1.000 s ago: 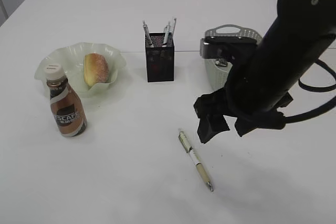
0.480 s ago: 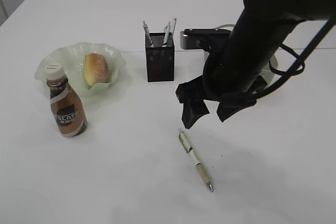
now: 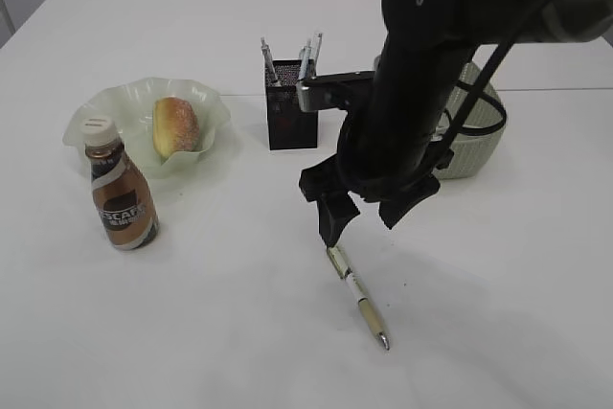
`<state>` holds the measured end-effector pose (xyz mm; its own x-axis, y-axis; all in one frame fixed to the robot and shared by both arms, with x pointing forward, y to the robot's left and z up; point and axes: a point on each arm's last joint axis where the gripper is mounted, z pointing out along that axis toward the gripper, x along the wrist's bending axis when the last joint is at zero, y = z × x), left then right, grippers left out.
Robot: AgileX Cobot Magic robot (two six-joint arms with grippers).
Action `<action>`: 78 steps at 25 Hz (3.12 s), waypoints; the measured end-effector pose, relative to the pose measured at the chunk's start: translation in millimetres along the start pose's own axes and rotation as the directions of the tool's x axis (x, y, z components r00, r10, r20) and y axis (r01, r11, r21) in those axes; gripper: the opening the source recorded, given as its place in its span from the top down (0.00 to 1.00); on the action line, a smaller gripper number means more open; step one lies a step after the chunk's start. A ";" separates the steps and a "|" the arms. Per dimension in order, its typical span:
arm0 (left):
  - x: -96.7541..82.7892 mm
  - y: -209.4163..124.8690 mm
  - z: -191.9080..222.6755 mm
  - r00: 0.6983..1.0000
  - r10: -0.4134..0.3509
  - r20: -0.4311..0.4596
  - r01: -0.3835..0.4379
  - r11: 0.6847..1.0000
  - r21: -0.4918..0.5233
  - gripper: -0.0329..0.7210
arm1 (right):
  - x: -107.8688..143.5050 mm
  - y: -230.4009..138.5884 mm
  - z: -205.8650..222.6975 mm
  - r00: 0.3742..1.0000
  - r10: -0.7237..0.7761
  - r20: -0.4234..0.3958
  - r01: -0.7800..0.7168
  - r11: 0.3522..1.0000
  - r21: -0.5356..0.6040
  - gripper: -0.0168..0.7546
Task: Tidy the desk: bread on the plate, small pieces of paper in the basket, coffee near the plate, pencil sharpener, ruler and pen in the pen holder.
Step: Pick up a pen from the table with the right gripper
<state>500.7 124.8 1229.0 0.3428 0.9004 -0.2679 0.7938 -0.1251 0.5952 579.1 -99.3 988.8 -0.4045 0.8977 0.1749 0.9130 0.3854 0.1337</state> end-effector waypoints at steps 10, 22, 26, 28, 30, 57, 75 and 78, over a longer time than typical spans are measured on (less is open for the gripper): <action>0.0 0.0 0.0 1.000 0.010 0.000 -0.010 1.000 0.000 0.56 | 8.5 -2.7 23.6 0.991 -0.100 0.088 0.093 0.992 0.081 0.22; 0.0 0.0 0.0 1.000 0.012 0.000 -0.012 1.000 0.000 0.57 | 3.7 -0.4 29.6 0.983 -0.127 0.131 0.116 0.990 0.083 0.22; 0.1 0.0 0.0 1.000 0.013 -0.002 -0.013 1.000 0.000 0.57 | 2.3 0.6 41.4 0.987 -0.095 0.131 0.083 0.992 0.098 0.22; 0.3 0.1 0.0 1.000 0.013 -0.003 -0.013 1.000 -0.001 0.57 | 1.8 1.4 44.9 0.987 -0.089 0.132 0.077 0.992 0.096 0.22; 0.8 0.3 0.0 1.000 0.015 -0.009 -0.015 1.000 -0.003 0.57 | 1.6 2.4 49.6 0.989 -0.079 0.128 0.067 0.993 0.093 0.22; 1.4 0.4 0.0 1.000 0.017 -0.015 -0.017 1.000 -0.004 0.57 | -3.1 13.0 74.8 0.993 -0.010 0.115 0.007 1.000 0.025 0.22; 0.1 0.0 0.0 1.000 0.012 -0.001 -0.012 1.000 0.000 0.57 | -2.4 23.1 84.1 0.993 -0.010 0.121 -0.008 0.989 0.146 0.22; -0.1 0.0 0.0 1.000 0.012 0.001 -0.012 1.000 0.000 0.57 | -2.6 21.2 83.7 0.992 -0.011 0.123 -0.010 0.986 0.167 0.22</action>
<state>500.7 124.7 1229.0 0.3527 0.8985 -0.2614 0.7898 -0.1360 0.5981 603.8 -75.6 909.5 -0.4046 0.9130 0.0518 0.9131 0.4065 -0.0330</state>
